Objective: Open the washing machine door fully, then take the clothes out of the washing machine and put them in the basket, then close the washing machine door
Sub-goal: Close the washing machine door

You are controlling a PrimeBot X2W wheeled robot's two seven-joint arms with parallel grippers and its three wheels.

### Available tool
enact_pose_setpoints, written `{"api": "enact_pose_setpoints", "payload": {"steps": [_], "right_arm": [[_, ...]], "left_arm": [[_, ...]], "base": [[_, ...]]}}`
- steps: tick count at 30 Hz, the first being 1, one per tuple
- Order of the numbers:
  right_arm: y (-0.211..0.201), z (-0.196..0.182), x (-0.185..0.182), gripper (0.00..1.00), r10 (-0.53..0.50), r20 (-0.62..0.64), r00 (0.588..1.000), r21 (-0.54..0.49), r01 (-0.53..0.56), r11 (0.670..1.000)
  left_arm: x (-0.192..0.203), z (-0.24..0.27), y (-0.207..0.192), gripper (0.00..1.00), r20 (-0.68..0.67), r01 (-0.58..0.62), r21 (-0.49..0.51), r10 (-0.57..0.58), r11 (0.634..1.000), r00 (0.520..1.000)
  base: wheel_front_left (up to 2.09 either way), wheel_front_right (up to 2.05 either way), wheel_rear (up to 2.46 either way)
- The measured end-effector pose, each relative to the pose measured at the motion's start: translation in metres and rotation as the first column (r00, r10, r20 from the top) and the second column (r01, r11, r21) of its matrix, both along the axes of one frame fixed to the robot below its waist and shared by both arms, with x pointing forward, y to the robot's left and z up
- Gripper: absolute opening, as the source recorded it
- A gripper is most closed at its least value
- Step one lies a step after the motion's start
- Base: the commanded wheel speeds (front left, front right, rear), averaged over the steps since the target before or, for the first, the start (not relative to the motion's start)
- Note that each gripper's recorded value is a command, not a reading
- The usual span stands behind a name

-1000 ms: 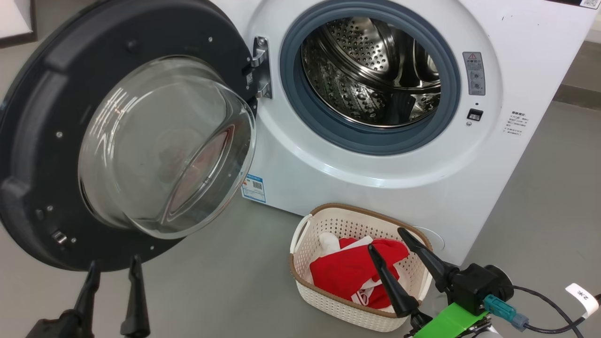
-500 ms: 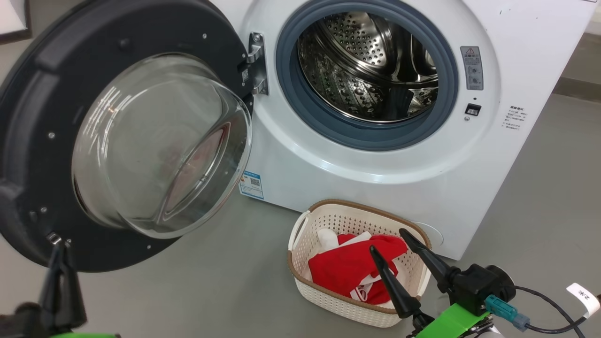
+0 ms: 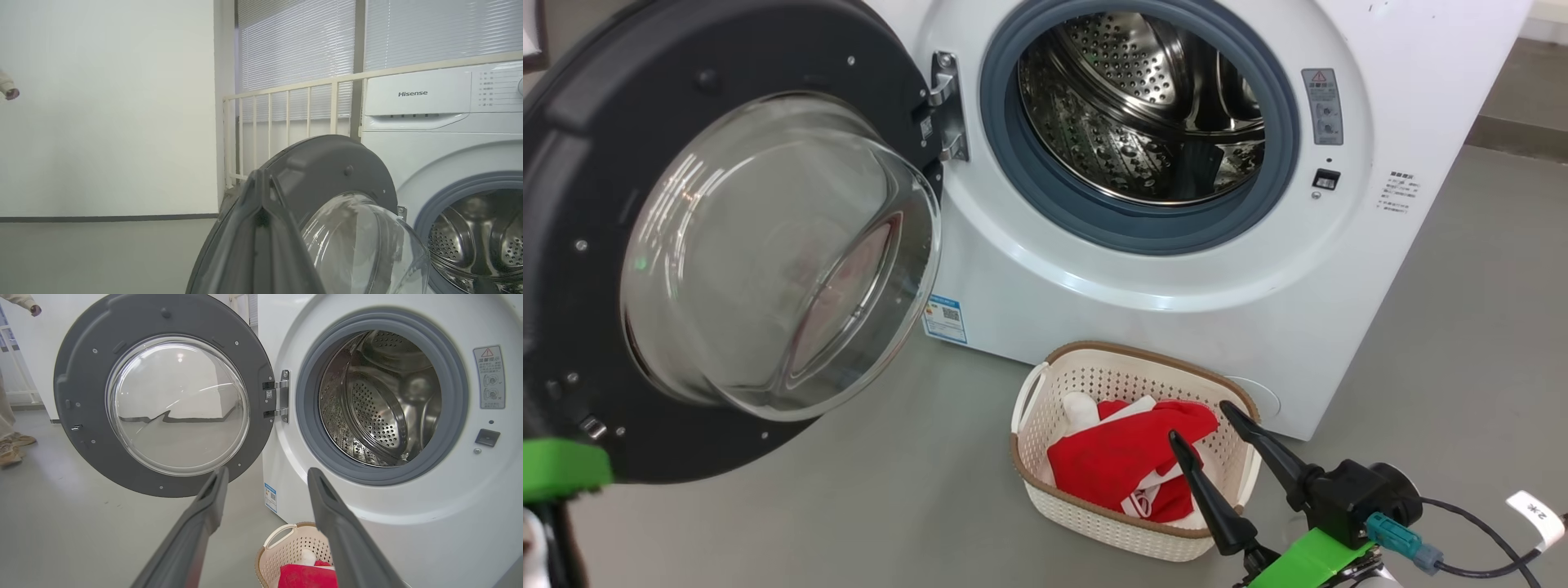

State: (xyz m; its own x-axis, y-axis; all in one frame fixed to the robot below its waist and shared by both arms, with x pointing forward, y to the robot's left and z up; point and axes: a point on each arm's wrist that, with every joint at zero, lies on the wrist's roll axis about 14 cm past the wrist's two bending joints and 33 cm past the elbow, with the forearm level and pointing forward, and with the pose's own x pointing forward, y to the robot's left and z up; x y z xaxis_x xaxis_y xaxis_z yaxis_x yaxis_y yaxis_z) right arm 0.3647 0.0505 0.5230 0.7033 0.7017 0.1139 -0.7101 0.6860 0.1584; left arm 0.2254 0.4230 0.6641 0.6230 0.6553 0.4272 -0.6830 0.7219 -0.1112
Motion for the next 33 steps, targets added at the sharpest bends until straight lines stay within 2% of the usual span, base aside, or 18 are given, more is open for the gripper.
{"api": "enact_pose_setpoints", "payload": {"steps": [3,9,12,15,21,26,33], "right_arm": [[-0.002,0.000,0.000,1.00,-0.006,0.000,1.000,-0.003,0.006,1.000],[-0.006,-0.002,0.001,1.00,-0.016,-0.002,1.000,-0.007,0.016,1.000],[-0.009,-0.005,0.002,1.00,-0.021,-0.006,1.000,-0.014,0.021,1.000],[-0.012,-0.008,0.003,1.00,-0.024,-0.011,1.000,-0.025,0.024,0.999],[-0.012,-0.013,0.005,1.00,-0.014,-0.016,1.000,-0.042,0.014,0.999],[-0.013,-0.011,0.011,1.00,-0.014,-0.002,1.000,-0.045,0.014,0.999],[-0.018,-0.017,0.013,1.00,-0.022,-0.015,1.000,-0.054,0.021,0.998]], "left_arm": [[0.002,0.006,0.016,0.00,0.063,-0.006,-0.054,0.010,0.999,0.998],[0.003,-0.010,0.057,0.00,0.137,-0.008,-0.248,0.043,0.969,0.990],[0.009,-0.025,0.072,0.00,0.150,0.008,-0.353,0.048,0.936,0.988],[0.016,-0.038,0.083,0.00,0.178,0.039,-0.462,0.050,0.886,0.983],[0.039,-0.053,0.094,0.00,0.253,0.144,-0.645,0.032,0.751,0.967],[0.059,-0.067,0.094,0.00,0.328,0.254,-0.769,0.021,0.586,0.945],[0.088,-0.084,0.077,0.00,0.378,0.371,-0.859,-0.051,0.353,0.925]], "base": [[0.00,0.00,0.00],[0.00,0.00,0.00],[0.00,0.00,0.00],[0.00,0.00,0.00],[0.00,0.00,0.00],[0.00,0.00,0.00],[0.00,0.00,0.00]]}}
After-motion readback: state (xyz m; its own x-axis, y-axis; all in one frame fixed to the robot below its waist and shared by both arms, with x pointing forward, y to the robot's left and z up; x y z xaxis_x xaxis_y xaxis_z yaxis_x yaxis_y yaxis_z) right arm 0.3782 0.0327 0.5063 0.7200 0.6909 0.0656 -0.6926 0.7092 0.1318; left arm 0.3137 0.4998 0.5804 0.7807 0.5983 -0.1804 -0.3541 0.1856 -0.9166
